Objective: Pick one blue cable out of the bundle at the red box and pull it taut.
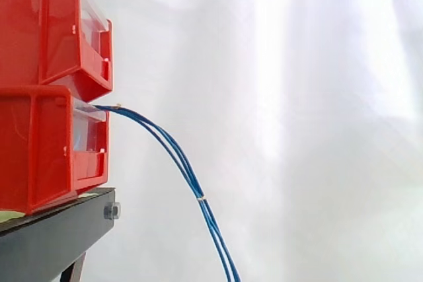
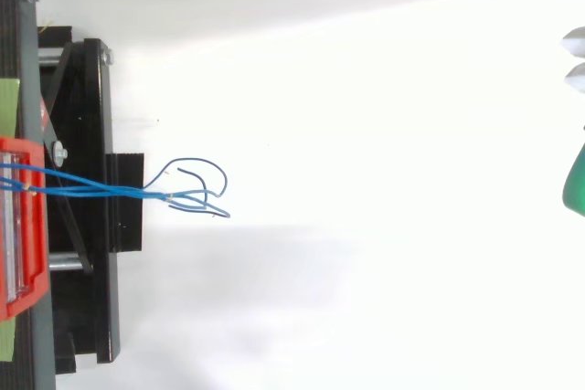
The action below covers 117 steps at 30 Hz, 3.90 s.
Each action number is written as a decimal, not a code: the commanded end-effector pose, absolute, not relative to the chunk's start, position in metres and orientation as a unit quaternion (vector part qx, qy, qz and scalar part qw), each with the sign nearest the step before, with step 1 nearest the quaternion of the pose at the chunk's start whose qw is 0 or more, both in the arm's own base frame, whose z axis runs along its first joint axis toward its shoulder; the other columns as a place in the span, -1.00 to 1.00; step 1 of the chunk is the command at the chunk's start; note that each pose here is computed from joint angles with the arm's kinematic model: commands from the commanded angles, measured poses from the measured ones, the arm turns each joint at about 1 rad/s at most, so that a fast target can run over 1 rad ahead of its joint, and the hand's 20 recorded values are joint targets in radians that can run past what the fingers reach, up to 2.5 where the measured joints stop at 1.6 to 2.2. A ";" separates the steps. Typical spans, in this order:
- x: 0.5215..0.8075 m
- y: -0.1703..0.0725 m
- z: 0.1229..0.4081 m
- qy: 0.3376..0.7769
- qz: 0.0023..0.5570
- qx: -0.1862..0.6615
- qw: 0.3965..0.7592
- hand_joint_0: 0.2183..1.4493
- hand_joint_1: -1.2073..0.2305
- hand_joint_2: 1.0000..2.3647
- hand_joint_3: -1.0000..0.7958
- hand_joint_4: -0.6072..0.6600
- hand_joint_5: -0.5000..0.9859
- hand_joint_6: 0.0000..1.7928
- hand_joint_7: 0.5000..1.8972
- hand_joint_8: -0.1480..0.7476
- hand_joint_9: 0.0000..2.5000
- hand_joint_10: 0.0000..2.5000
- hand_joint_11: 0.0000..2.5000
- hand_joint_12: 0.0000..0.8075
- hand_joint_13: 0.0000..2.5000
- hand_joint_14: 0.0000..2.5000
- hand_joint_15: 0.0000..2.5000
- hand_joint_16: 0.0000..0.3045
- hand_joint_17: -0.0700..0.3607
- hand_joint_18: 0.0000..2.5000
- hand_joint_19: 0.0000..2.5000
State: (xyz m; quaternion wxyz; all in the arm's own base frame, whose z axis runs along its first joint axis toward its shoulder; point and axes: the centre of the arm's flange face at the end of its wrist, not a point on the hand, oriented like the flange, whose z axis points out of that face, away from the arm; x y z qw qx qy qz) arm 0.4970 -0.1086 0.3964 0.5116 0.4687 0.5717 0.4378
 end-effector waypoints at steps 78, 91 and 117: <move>0.707 -0.096 0.191 0.441 0.376 0.478 0.660 -0.54 -0.29 -1.00 -0.44 0.54 -0.58 -0.44 -0.64 -0.02 -0.83 -1.00 -1.00 -0.11 -1.00 -1.00 -1.00 -0.61 -0.06 -1.00 -0.94; 0.719 -0.072 0.158 0.457 0.394 0.470 0.644 -0.52 -0.28 -1.00 -0.44 0.56 -0.57 -0.44 -0.62 -0.01 -0.81 -1.00 -1.00 -0.11 -1.00 -1.00 -1.00 -0.62 -0.07 -1.00 -0.93; 0.756 -0.066 0.143 0.442 0.427 0.481 0.625 -0.41 -0.24 -1.00 -0.41 0.60 -0.52 -0.44 -0.32 0.01 -0.74 -1.00 -0.99 -0.15 -1.00 -1.00 -1.00 -0.64 -0.11 -1.00 -0.92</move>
